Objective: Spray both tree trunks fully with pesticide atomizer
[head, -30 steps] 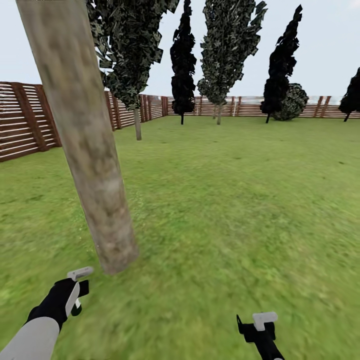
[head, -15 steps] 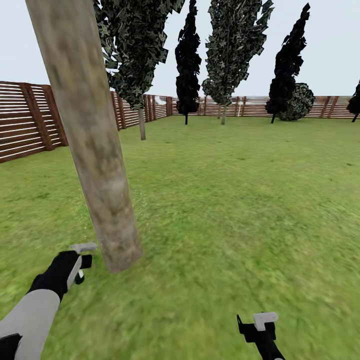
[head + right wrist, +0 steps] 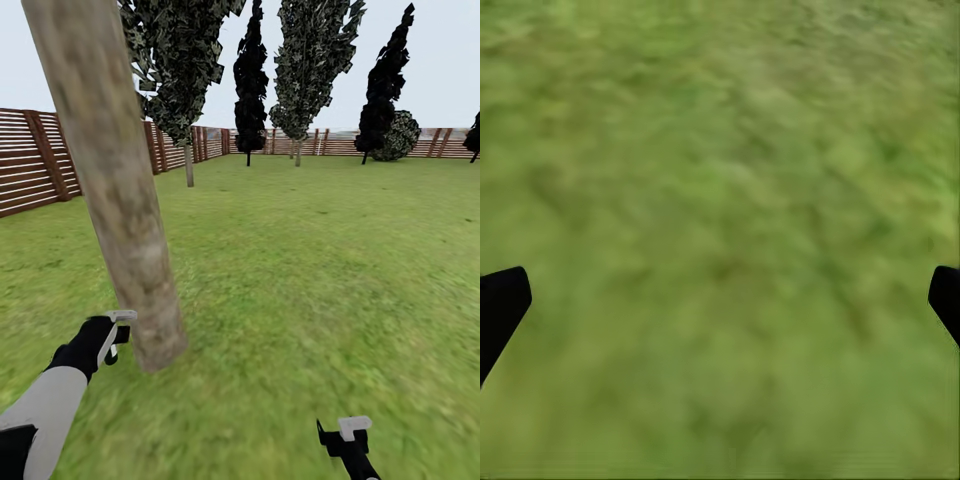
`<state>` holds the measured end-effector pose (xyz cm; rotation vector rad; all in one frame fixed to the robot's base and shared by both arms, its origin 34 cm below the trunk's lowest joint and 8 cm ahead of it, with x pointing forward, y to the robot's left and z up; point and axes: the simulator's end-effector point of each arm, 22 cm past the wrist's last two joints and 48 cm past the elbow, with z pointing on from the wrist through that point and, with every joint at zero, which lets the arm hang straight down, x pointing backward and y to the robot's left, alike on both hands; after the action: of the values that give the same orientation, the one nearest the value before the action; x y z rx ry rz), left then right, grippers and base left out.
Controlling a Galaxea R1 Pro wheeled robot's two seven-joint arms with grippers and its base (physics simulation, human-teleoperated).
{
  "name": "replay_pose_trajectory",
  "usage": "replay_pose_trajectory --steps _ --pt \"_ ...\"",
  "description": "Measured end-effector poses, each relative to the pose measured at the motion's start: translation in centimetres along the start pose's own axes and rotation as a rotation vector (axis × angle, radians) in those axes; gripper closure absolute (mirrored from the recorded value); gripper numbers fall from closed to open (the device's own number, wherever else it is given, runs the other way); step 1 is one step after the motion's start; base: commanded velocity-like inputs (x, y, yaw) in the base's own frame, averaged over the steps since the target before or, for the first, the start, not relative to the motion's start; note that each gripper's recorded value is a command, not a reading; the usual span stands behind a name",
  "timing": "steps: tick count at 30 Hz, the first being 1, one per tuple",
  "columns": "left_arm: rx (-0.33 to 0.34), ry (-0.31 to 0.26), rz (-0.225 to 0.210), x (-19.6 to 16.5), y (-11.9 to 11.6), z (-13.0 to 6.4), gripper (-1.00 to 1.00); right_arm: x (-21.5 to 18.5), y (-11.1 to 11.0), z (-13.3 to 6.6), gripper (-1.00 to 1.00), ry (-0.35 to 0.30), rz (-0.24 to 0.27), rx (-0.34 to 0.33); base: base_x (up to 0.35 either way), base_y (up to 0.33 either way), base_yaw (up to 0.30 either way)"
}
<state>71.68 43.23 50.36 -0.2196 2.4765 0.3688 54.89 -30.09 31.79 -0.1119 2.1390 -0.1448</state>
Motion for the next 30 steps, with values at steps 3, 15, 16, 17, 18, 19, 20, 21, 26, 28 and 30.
replay_pose_trajectory --steps 3,15,16,17,18,19,20,21,26,28,30 --pt "0.003 0.001 0.008 0.0 -0.4 0.0 1.0 0.0 0.0 0.0 -1.0 0.0 0.0 0.0 0.09 0.0 0.0" --pt "0.113 0.023 0.155 4.6 -0.9 1.4 1.0 0.0 0.0 0.0 -1.0 0.001 0.0 0.001 0.003 0.0 0.0" --pt "0.135 0.016 0.162 4.2 -1.0 1.1 1.0 0.0 0.0 0.0 -1.0 0.001 0.0 0.001 0.0 0.0 0.0" --pt "0.123 0.014 0.17 3.9 0.5 1.1 1.0 0.0 0.0 0.0 -1.0 0.001 0.0 0.001 0.0 0.0 0.0" --pt "0.104 0.015 0.172 3.6 2.4 1.2 1.0 0.0 0.0 0.0 -1.0 0.001 0.0 0.001 0.0 0.0 0.0" --pt "0.102 0.015 0.168 3.6 3.0 1.2 1.0 0.0 0.0 0.0 -1.0 0.001 0.0 0.001 0.0 0.0 0.0" --pt "0.105 0.006 0.167 3.2 3.0 1.0 1.0 0.0 0.0 0.0 -1.0 0.001 0.0 0.001 0.0 0.0 0.0" --pt "0.119 -0.015 0.165 2.2 2.3 0.5 1.0 0.0 0.0 0.0 -1.0 0.0 0.0 0.001 0.0 0.0 0.0" --pt "0.184 -0.041 0.177 -0.2 0.9 -1.4 1.0 0.0 0.0 0.0 -1.0 0.001 0.0 0.001 -0.069 0.024 0.0" --pt "0.186 -0.048 0.179 -0.4 0.9 -1.6 1.0 0.1 0.0 0.0 -1.0 0.002 0.0 0.001 -0.21 0.07 0.0" --pt "0.195 -0.062 0.178 -1.1 0.4 -2.0 1.0 0.0 0.0 0.0 -1.0 0.001 0.0 0.001 -0.053 0.017 0.0"
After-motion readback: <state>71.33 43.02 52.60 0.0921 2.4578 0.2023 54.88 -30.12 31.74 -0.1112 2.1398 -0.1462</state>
